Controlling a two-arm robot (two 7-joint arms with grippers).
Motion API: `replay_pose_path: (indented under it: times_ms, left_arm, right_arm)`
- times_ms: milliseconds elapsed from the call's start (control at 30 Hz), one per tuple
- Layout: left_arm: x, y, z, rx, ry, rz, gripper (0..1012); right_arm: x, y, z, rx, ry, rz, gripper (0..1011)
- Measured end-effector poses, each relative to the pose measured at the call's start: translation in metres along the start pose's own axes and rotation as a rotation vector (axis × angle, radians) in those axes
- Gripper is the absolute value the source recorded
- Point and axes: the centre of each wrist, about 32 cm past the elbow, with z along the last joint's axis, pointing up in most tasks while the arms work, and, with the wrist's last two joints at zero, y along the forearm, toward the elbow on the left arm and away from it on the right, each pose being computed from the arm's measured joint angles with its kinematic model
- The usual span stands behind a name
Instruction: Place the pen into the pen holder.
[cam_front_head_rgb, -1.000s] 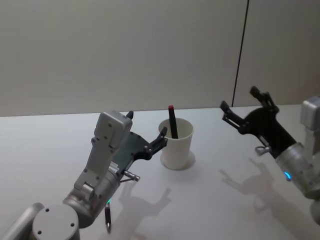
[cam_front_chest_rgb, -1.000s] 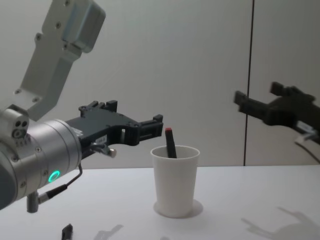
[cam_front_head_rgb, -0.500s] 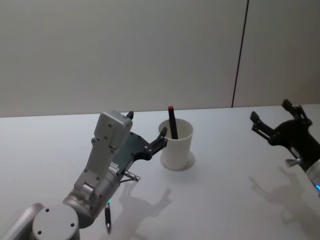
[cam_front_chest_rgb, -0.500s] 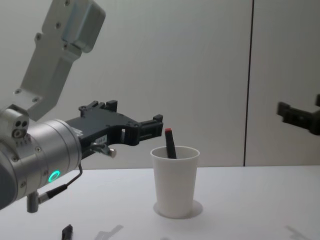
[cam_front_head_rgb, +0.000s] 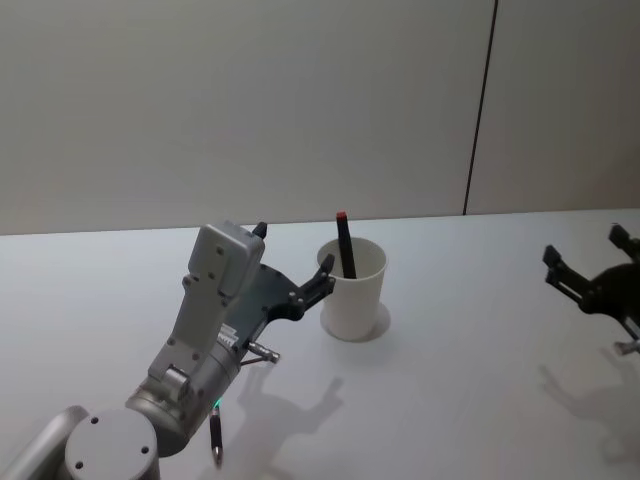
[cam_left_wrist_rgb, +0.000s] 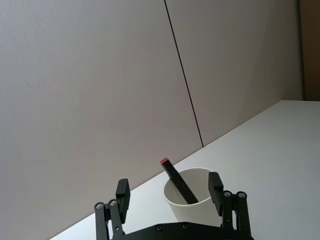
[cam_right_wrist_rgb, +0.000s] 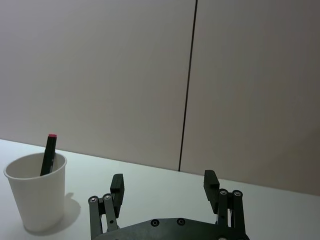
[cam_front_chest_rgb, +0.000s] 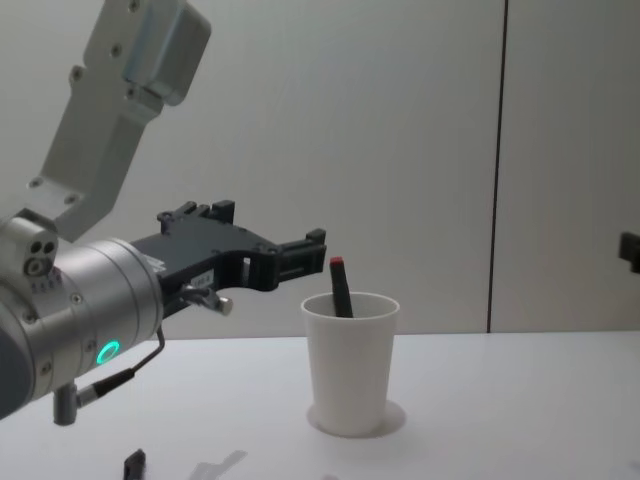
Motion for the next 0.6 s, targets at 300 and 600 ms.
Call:
replay_pose_path:
  times_ms: [300,600]
  left_arm:
    - [0.0,0.0,0.0,0.0,0.0,0.0,1000]
    - [0.0,0.0,0.0,0.0,0.0,0.0,1000]
  right_arm:
    - [0.004,-0.012,0.002,-0.033,0.001,-0.022,1001]
    - [0.005,-0.017,0.003,-0.048,0.001,-0.031,1001]
